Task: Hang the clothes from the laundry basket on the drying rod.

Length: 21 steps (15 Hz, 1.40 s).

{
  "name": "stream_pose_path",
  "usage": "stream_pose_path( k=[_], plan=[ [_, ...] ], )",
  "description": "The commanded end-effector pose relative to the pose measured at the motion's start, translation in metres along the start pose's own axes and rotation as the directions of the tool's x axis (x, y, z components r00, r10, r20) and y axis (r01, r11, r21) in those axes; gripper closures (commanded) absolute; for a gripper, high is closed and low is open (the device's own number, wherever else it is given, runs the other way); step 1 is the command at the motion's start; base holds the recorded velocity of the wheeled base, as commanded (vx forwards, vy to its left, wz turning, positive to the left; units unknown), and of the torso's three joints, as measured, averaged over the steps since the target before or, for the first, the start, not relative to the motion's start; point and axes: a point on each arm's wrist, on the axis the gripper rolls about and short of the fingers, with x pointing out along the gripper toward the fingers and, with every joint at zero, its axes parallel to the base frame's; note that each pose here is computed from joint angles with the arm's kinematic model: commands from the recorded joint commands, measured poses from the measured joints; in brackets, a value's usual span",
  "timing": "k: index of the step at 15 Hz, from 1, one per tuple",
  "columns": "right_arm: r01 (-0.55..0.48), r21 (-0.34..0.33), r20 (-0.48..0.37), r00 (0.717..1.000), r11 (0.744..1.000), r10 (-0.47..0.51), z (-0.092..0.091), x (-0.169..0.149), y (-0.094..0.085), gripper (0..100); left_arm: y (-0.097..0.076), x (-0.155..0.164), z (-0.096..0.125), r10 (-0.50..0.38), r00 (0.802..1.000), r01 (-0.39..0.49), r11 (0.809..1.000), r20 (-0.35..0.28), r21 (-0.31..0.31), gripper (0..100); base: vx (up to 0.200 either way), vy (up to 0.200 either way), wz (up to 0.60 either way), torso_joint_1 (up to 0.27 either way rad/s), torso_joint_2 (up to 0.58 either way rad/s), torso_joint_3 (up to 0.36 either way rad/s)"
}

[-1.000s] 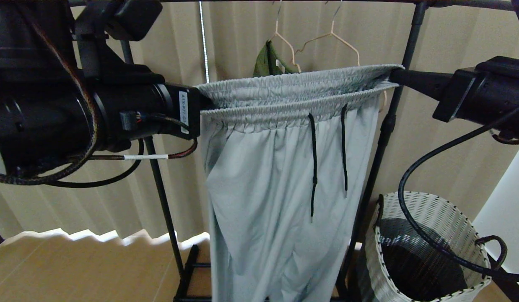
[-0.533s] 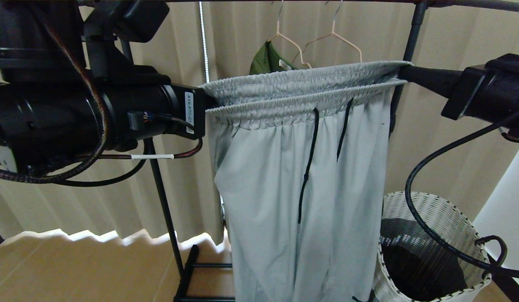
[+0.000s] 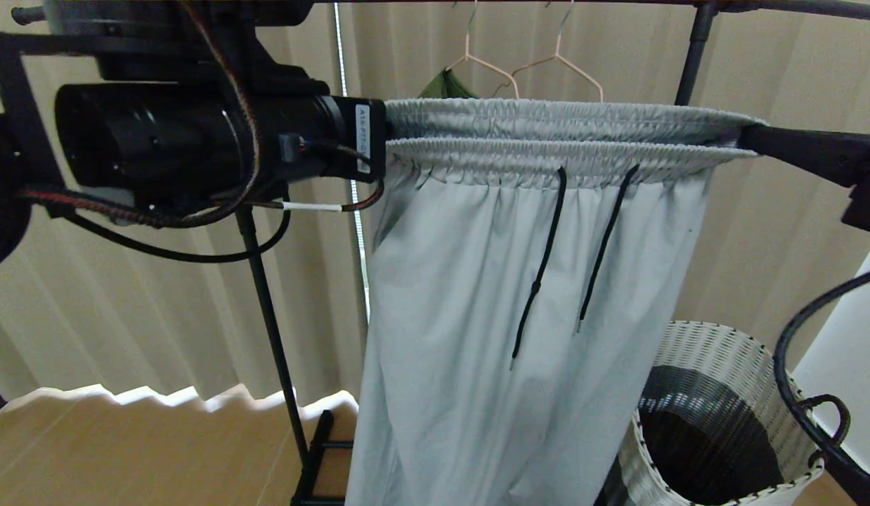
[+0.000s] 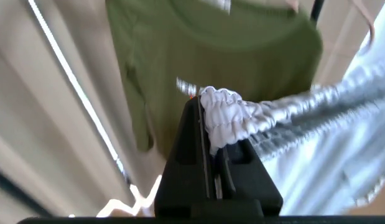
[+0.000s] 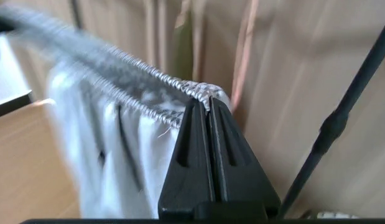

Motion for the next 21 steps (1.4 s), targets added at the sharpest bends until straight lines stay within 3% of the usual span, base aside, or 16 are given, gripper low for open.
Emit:
stream_pose_path(
  k=[1,3,6,11,14,16,20,21],
  plan=[
    [-0.096,-0.006,0.012,0.995,0.995,0.096,-0.004,-0.045,0.016,100,-0.005,0.042,0.001,0.013,1.0,-0.013,1.0,0.006,-0.002,100,0.0,0.0,0.0,0.0,0.0,0.0],
    [-0.183,0.001,-0.017,0.983,0.983,0.183,-0.015,-0.054,0.026,100,-0.007,0.056,0.004,0.015,1.0,-0.015,1.0,0.024,-0.006,100,0.0,0.0,0.0,0.0,0.0,0.0],
    [-0.263,0.007,-0.041,0.964,0.965,0.263,-0.021,-0.053,0.036,100,-0.008,0.058,0.001,0.012,1.0,-0.012,1.0,-0.004,0.0,100,0.0,0.0,0.0,0.0,0.0,0.0],
    [-0.269,0.006,-0.062,0.961,0.963,0.269,-0.024,-0.046,0.037,100,-0.004,0.047,0.002,0.021,1.0,-0.021,1.0,-0.014,0.002,100,0.0,0.0,0.0,0.0,0.0,0.0],
    [-0.142,-0.051,-0.085,0.987,0.989,0.138,-0.023,-0.023,0.02,100,0.016,0.008,0.008,0.068,0.995,-0.067,0.998,-0.07,0.013,100,0.0,0.0,0.0,0.0,0.0,0.0],
    [-0.081,-0.06,-0.055,0.995,0.995,0.078,-0.014,0.0,0.006,100,0.029,-0.023,0.017,0.086,0.991,-0.085,0.996,-0.106,0.017,100,0.0,0.0,0.0,0.0,0.0,0.0],
    [-0.072,-0.062,0.013,0.997,0.995,0.073,0.0,0.048,-0.005,100,0.036,-0.077,0.016,0.08,0.971,-0.071,0.996,-0.224,0.048,100,0.0,0.0,0.0,0.0,0.0,0.0],
    [-0.077,-0.049,0.043,0.996,0.996,0.08,0.003,0.067,-0.008,100,0.037,-0.098,0.012,0.04,0.965,-0.029,0.998,-0.257,0.047,100,0.0,0.0,0.0,0.0,0.0,0.0]
  ],
)
